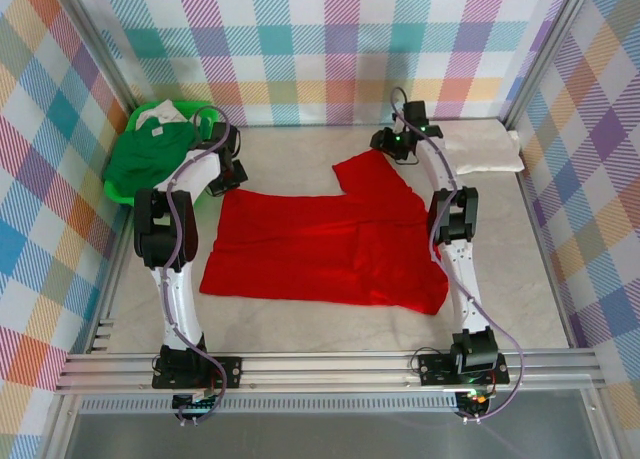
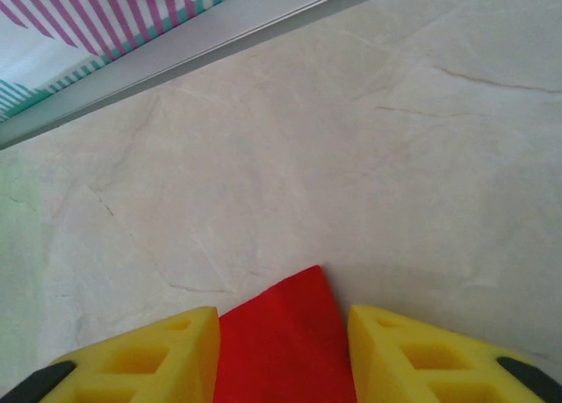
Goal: Fold and stack the t-shirts
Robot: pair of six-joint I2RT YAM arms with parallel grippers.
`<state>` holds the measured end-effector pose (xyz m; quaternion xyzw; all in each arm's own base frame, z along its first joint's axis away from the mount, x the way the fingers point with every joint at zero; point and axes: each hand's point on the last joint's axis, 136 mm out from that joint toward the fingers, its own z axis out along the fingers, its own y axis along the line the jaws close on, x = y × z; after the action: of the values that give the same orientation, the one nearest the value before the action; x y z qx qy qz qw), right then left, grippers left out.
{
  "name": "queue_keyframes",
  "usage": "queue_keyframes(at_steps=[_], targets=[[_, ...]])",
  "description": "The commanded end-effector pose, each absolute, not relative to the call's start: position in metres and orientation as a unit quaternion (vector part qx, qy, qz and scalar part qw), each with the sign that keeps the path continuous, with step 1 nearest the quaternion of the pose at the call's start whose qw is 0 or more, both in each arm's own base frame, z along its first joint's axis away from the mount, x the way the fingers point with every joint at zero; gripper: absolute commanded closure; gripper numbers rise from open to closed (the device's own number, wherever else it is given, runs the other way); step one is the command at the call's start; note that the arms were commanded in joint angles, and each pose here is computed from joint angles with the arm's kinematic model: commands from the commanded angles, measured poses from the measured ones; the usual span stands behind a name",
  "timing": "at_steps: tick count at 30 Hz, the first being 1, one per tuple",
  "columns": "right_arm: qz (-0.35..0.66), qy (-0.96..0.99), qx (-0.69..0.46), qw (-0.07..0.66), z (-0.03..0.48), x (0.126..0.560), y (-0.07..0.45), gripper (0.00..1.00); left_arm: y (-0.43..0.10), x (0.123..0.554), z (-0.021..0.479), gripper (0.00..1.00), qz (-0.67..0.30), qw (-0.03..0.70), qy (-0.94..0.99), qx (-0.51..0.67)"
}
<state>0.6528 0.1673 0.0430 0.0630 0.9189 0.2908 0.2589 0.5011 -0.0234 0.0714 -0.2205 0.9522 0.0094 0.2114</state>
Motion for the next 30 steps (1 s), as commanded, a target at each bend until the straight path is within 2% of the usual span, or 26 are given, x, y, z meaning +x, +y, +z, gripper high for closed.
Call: queue_keyframes(at_steps=[1, 6, 8, 9, 22, 30], targets=[[0.311, 0.916, 0.059, 0.247, 0.033, 0.65, 0.184, 0.63, -0.031, 0.509, 0.088, 1.0, -0.003, 0.231, 0.95, -0.211], [0.311, 0.915, 0.053, 0.253, 0.036, 0.651, 0.19, 0.8, -0.031, 0.512, 0.089, 1.0, -0.004, 0.234, 0.949, -0.212], [0.302, 0.916, 0.057, 0.259, 0.037, 0.653, 0.187, 0.95, -0.032, 0.513, 0.09, 1.0, -0.006, 0.234, 0.949, -0.211], [0.298, 0.916, 0.06, 0.261, 0.039, 0.653, 0.186, 0.99, -0.031, 0.514, 0.091, 1.0, -0.006, 0.236, 0.949, -0.212], [0.281, 0.885, 0.03, 0.371, 0.158, 0.661, 0.175, 1.0, -0.014, 0.522, 0.104, 1.0, 0.017, 0.266, 0.938, -0.222], [0.275, 0.863, 0.016, 0.422, 0.195, 0.671, 0.172, 1.0, -0.006, 0.546, 0.105, 1.0, 0.029, 0.275, 0.937, -0.213]])
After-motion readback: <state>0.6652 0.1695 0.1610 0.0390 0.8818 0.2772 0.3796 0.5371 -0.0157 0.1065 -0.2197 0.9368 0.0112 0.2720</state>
